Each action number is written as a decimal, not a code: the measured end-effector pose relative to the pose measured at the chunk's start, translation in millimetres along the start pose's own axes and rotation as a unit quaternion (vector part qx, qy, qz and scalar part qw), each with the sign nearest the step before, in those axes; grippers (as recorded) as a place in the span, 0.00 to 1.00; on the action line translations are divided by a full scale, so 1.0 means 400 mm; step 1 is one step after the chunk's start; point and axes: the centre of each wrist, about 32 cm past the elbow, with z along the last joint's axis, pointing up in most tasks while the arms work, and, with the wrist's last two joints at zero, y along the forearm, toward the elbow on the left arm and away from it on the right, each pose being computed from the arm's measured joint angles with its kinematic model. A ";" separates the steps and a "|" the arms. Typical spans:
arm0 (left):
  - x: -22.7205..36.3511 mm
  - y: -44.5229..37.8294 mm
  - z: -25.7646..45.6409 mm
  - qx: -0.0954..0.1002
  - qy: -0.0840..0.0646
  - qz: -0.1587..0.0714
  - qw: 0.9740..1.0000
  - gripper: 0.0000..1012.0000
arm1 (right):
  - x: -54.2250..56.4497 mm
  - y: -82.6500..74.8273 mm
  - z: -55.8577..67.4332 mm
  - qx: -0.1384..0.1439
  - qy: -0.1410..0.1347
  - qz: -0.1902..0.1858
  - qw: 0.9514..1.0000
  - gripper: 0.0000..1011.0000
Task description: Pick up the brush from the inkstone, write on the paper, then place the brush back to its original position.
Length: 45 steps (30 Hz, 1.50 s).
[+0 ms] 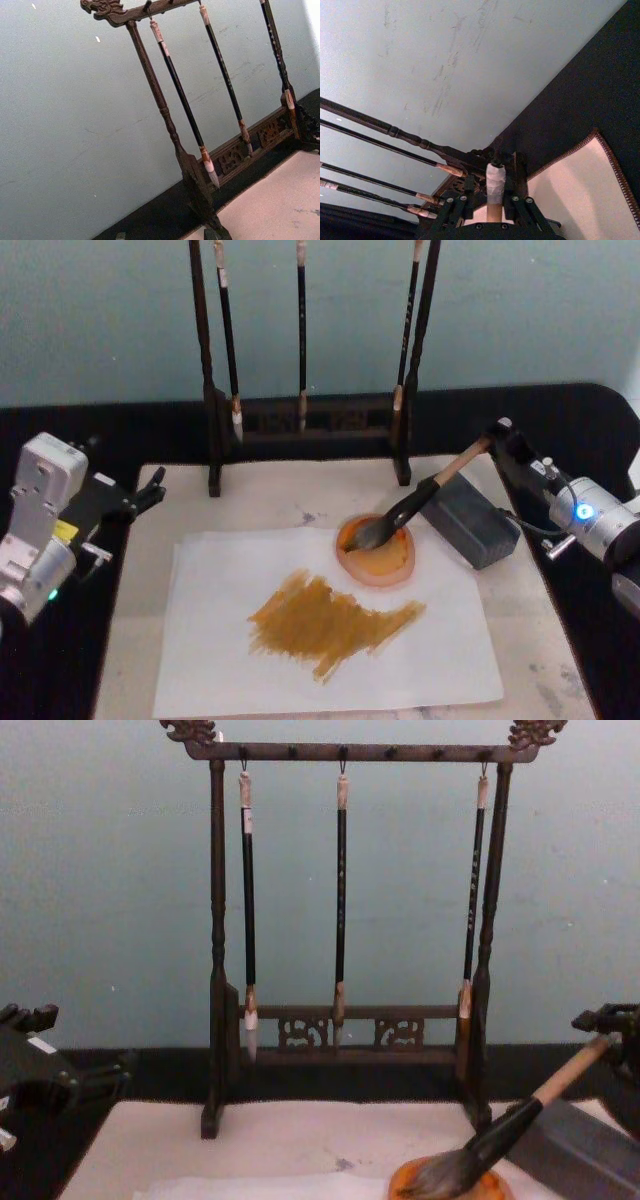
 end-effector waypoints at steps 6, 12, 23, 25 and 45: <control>0.000 0.000 0.000 0.000 0.000 0.000 1.000 1.00 | 0.000 0.000 0.000 0.000 0.000 0.000 1.000 0.47; 0.000 0.000 0.000 0.000 0.000 0.000 1.000 1.00 | 0.000 0.000 0.000 0.000 0.001 0.001 1.000 0.67; 0.000 0.000 0.000 0.000 0.000 0.000 1.000 1.00 | 0.000 0.000 0.000 0.000 0.001 0.001 1.000 0.97; 0.000 0.000 0.000 0.000 0.000 0.000 1.000 1.00 | 0.000 0.000 0.000 0.000 0.001 0.001 1.000 0.99; 0.000 0.000 0.000 0.000 0.000 0.000 1.000 1.00 | -0.022 -0.047 -0.004 0.003 -0.030 -0.035 0.999 0.99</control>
